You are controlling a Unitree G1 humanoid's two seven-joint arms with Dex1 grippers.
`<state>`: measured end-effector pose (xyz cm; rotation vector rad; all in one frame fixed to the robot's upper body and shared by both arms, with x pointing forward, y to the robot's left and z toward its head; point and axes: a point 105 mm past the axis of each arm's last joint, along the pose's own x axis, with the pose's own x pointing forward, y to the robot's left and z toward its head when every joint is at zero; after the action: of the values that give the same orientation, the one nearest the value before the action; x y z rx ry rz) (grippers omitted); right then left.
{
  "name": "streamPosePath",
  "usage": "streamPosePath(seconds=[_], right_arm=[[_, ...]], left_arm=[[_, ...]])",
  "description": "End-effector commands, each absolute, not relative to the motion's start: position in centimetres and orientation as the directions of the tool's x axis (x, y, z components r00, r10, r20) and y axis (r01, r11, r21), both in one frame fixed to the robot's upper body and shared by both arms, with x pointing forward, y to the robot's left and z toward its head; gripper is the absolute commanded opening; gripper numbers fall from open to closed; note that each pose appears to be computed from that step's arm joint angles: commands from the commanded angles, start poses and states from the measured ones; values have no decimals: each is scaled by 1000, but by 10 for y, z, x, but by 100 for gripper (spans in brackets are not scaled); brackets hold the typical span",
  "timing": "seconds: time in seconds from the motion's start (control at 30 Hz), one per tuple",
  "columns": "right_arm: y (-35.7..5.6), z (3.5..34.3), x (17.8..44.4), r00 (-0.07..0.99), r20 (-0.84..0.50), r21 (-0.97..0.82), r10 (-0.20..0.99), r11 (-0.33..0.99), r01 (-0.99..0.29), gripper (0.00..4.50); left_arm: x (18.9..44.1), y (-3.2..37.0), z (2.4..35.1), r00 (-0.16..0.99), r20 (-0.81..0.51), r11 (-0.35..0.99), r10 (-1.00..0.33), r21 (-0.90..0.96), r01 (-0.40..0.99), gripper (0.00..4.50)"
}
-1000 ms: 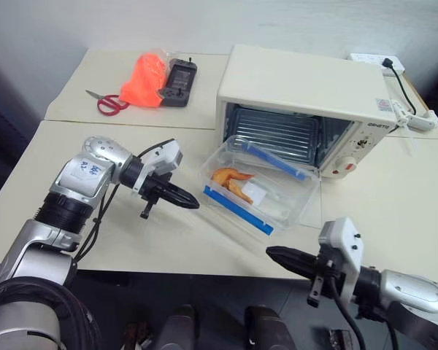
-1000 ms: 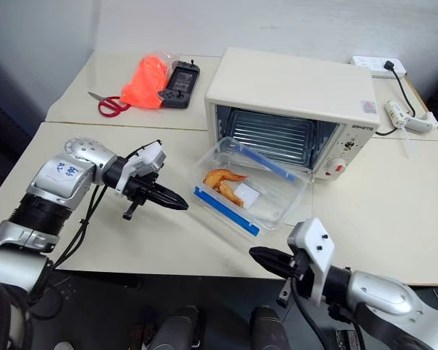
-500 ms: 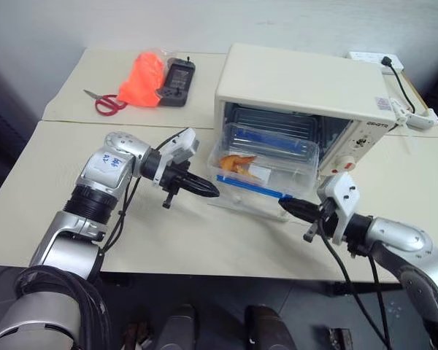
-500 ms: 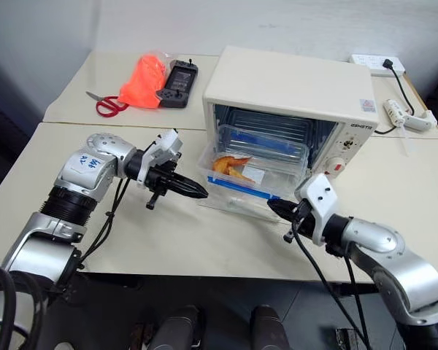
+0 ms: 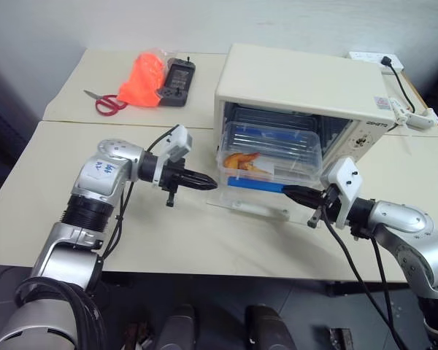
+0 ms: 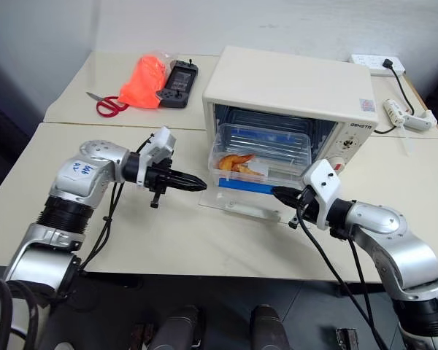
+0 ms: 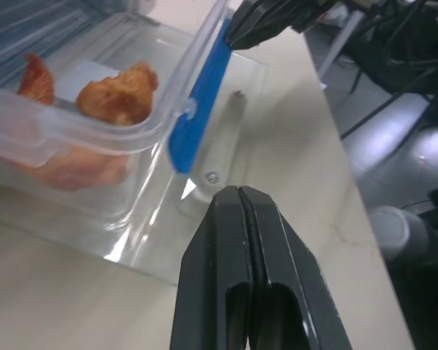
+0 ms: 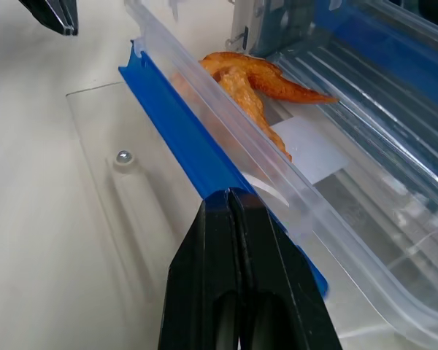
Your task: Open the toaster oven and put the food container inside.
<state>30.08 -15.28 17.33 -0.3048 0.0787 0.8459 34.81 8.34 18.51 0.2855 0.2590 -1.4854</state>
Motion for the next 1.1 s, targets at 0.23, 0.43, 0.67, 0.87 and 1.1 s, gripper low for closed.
streamPosePath(seconds=[0.23, 0.43, 0.67, 0.87, 1.1], right_arm=[[-155, 206, 355, 767, -28, -364, 641, 708, -605, 4], [-153, 210, 362, 772, 4, -385, 636, 713, -586, 4], [-159, 219, 383, 832, 86, -386, 548, 788, -480, 4], [-152, 222, 390, 827, 113, -385, 551, 791, -475, 4], [-159, 235, 365, 786, 102, -402, 610, 748, -528, 0]], left_arm=[[414, 41, 227, 404, -142, 377, -904, 179, 908, 0], [403, 45, 230, 352, -131, 326, -927, 184, 927, 0], [390, 49, 231, 330, -114, 309, -937, 174, 935, 0], [388, 55, 242, 358, -68, 342, -931, 171, 924, 0], [348, 79, 260, 232, -71, 221, -970, 134, 966, 38]])
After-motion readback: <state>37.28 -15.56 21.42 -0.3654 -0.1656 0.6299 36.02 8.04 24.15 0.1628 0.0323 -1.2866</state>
